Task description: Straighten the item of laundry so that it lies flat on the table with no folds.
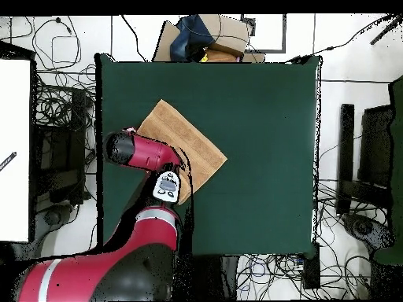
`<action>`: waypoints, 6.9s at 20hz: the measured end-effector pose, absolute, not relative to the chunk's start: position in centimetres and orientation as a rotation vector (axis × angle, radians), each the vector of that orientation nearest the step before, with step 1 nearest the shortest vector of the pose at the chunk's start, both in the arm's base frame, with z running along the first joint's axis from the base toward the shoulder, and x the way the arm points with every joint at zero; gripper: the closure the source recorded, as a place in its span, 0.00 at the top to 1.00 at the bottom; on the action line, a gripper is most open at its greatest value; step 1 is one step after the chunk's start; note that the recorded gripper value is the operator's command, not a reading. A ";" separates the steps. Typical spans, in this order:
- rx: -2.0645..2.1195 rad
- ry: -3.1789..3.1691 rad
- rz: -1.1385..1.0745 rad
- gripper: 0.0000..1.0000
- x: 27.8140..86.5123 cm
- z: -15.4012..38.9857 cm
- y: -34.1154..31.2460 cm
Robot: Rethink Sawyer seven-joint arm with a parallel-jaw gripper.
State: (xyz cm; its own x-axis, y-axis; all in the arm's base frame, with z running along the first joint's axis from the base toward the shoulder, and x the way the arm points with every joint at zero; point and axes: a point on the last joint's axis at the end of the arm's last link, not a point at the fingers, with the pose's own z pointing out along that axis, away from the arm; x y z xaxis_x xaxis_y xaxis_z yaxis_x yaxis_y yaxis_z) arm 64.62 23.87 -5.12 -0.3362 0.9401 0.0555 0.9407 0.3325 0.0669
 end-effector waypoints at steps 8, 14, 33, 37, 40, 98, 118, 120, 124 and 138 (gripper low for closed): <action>-1.816 -2.536 -0.150 1.00 64.6 -5.0 23.6; -1.878 -2.425 -0.204 1.00 64.7 -3.1 21.0; -1.934 -2.393 -0.083 1.00 61.5 1.3 -0.8; -1.809 -2.539 0.003 1.00 59.4 -5.8 0.4; -1.778 -2.591 0.038 1.00 59.8 -5.7 0.6; -0.990 -2.709 -0.178 1.00 64.0 -6.5 -4.4; -0.831 -2.796 -0.217 1.00 63.5 -6.4 -4.3; -0.806 -2.815 -0.189 1.00 63.5 -6.3 -4.0; -0.764 -2.864 -0.103 1.00 63.4 -6.2 -3.1; -0.742 -2.915 -0.089 1.00 63.0 -6.1 -3.0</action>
State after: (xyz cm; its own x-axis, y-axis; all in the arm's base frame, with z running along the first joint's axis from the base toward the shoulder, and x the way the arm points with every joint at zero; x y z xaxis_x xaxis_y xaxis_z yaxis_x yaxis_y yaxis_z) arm 63.05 -2.96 -6.07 -0.8702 0.4718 0.1423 0.4795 0.8772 0.0243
